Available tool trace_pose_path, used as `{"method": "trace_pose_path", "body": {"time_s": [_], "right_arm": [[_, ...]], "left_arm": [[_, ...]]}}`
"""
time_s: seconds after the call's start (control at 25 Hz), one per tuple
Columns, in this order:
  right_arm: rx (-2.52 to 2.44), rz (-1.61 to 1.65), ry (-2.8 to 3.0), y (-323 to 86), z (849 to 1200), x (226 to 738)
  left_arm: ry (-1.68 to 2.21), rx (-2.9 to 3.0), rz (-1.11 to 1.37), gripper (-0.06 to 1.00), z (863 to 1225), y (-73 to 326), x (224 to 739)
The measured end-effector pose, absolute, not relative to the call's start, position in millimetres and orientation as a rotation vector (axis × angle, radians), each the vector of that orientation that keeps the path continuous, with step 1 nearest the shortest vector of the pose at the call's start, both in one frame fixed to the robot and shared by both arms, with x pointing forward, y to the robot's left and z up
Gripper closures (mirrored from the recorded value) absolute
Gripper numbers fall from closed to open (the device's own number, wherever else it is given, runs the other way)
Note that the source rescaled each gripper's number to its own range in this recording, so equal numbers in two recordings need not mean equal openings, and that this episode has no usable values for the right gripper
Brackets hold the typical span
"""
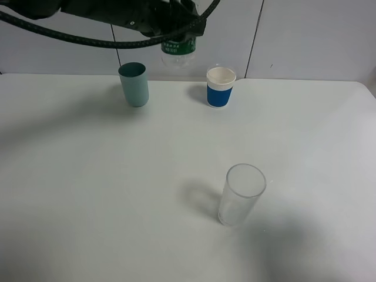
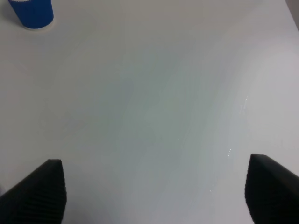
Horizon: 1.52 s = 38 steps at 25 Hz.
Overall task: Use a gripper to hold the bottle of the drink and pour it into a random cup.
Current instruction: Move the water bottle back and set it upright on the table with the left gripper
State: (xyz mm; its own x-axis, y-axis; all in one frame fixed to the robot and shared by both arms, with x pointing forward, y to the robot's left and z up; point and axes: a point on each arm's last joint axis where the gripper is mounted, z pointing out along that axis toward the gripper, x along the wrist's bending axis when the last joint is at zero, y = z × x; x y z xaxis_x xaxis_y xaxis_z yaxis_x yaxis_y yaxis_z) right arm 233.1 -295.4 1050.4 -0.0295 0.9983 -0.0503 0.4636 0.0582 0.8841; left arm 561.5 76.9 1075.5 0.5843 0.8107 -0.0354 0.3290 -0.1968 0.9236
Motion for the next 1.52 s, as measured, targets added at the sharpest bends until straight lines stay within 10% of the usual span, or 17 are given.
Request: {"method": "trace_pose_path", "body": {"time_s": [1.52], "right_arm": [[1.501, 0.911, 1.594, -295, 1050, 233]], "left_arm": [[0.912, 1.719, 0.660, 0.94, 936, 151, 521]]}}
